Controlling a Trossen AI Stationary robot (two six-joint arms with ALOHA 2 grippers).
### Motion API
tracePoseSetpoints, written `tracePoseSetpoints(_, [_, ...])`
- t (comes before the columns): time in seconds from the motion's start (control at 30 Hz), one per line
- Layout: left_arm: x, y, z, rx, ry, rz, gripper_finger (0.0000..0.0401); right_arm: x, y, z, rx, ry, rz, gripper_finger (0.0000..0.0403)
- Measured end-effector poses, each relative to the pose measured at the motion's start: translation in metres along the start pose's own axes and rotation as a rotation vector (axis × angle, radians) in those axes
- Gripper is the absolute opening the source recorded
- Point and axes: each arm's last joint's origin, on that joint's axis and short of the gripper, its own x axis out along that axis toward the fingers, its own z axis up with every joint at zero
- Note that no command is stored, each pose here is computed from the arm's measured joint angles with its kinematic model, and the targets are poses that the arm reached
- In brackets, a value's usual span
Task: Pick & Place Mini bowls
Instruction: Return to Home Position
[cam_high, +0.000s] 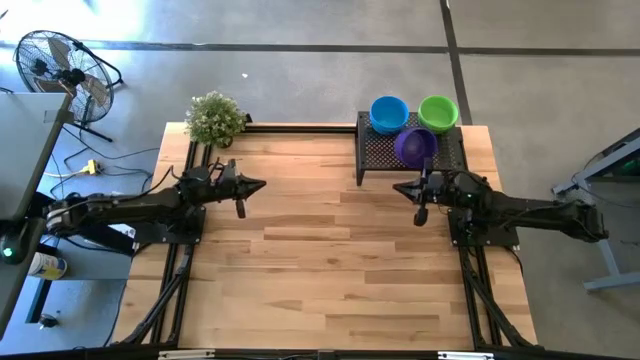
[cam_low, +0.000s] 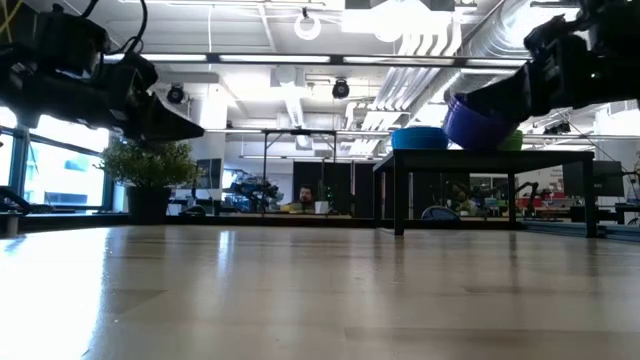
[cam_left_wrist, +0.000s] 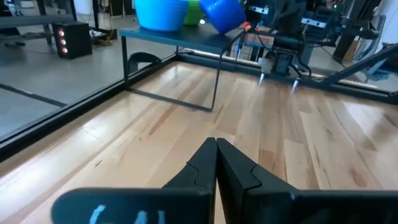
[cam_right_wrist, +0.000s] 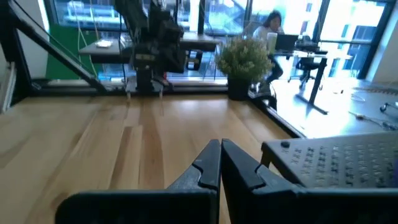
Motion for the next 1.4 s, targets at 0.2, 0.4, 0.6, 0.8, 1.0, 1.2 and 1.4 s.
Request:
tracePoseSetpoints(0.2, [-0.01,-0.001,0.005,0.02,-0.036,0.015,0.0001,-0.013,0.001,0.004,0.002,-0.079,-0.006,0.0])
tracePoseSetpoints(0.4, [-0.019,-0.002,0.006,0.02,-0.042,0.027,0.0001,-0.018,0.001,0.005,0.001,-0.089,-0.009,0.0])
tracePoseSetpoints(0.6, [-0.026,-0.003,0.005,0.02,-0.045,0.028,0.0001,-0.024,0.001,0.011,0.02,-0.034,-0.003,0.0])
tracePoseSetpoints(0.8, [-0.033,-0.002,0.003,0.019,-0.039,0.057,0.0001,-0.03,0.001,0.009,-0.01,-0.019,-0.003,0.0])
tracePoseSetpoints(1.0, [-0.039,-0.003,0.004,0.03,-0.064,0.068,0.0001,-0.038,0.002,0.01,-0.018,-0.051,0.0,0.0])
tracePoseSetpoints(1.2, [-0.044,-0.004,0.009,0.053,-0.136,0.076,0.0001,-0.035,0.002,-0.006,0.006,-0.044,-0.003,0.0])
tracePoseSetpoints(1.4, [-0.044,-0.003,0.009,0.051,-0.132,0.084,0.0001,-0.031,0.002,-0.016,0.024,-0.074,-0.011,0.0])
